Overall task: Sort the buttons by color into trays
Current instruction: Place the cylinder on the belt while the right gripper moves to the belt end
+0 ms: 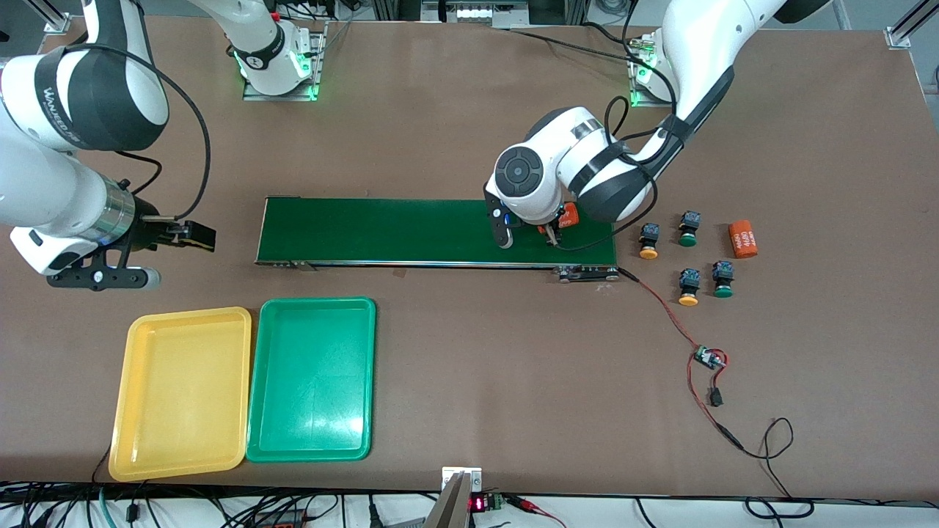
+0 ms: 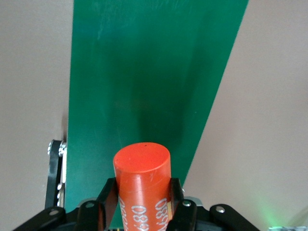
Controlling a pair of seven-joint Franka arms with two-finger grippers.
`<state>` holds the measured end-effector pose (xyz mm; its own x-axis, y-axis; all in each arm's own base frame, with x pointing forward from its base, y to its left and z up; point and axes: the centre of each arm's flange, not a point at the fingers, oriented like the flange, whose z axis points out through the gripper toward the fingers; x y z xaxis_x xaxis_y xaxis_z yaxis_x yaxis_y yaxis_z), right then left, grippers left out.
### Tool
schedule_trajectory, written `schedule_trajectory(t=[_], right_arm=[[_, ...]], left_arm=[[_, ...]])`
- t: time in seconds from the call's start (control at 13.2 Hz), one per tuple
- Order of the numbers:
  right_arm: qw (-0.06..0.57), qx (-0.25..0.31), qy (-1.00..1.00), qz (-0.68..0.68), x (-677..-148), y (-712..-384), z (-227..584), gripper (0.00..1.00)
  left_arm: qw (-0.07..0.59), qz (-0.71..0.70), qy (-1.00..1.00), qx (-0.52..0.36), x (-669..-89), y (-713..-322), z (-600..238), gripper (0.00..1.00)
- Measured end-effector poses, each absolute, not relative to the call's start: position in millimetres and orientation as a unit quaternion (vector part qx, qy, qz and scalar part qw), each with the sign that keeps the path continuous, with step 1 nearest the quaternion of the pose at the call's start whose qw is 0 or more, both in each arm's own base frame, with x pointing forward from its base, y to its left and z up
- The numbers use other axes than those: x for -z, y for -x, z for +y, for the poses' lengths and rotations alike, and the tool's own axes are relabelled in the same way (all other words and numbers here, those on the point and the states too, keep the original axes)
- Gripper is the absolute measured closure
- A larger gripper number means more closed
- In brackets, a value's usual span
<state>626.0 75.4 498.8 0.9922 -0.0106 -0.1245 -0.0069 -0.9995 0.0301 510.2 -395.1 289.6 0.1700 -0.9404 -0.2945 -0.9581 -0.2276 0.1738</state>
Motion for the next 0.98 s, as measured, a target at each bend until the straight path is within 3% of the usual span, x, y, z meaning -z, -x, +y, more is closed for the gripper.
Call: schedule_trajectory(t=[0.15,0.38,0.6,0.76,0.98], right_arm=[[0.011,0.064,-0.998,-0.006,-495.3,-607.8,70.2,0.00],[-0.002,0.047,-0.999,-0.008,-480.1,-554.4,58.2,0.00],[-0.010,0.041,-0.999,-0.017,-459.8,-503.7,59.1,0.00],[-0.005,0.048,-0.999,-0.024,-451.0,-487.7,84.8,0.00],[0.003,0.049,-0.999,-0.022,-437.8,-477.6,138.8,0.00]], left_arm=[[0.021,0.623,0.763,-0.168,-280.8,-511.5,-394.5,0.51],[0.019,0.624,0.763,-0.169,-275.3,-511.6,-394.4,0.47],[0.019,0.621,0.765,-0.167,-277.1,-514.2,-392.2,0.22],[0.021,0.606,0.780,-0.156,-291.5,-531.7,-374.5,0.01],[0.036,0.562,0.816,-0.133,-336.1,-569.8,-317.7,0.00]])
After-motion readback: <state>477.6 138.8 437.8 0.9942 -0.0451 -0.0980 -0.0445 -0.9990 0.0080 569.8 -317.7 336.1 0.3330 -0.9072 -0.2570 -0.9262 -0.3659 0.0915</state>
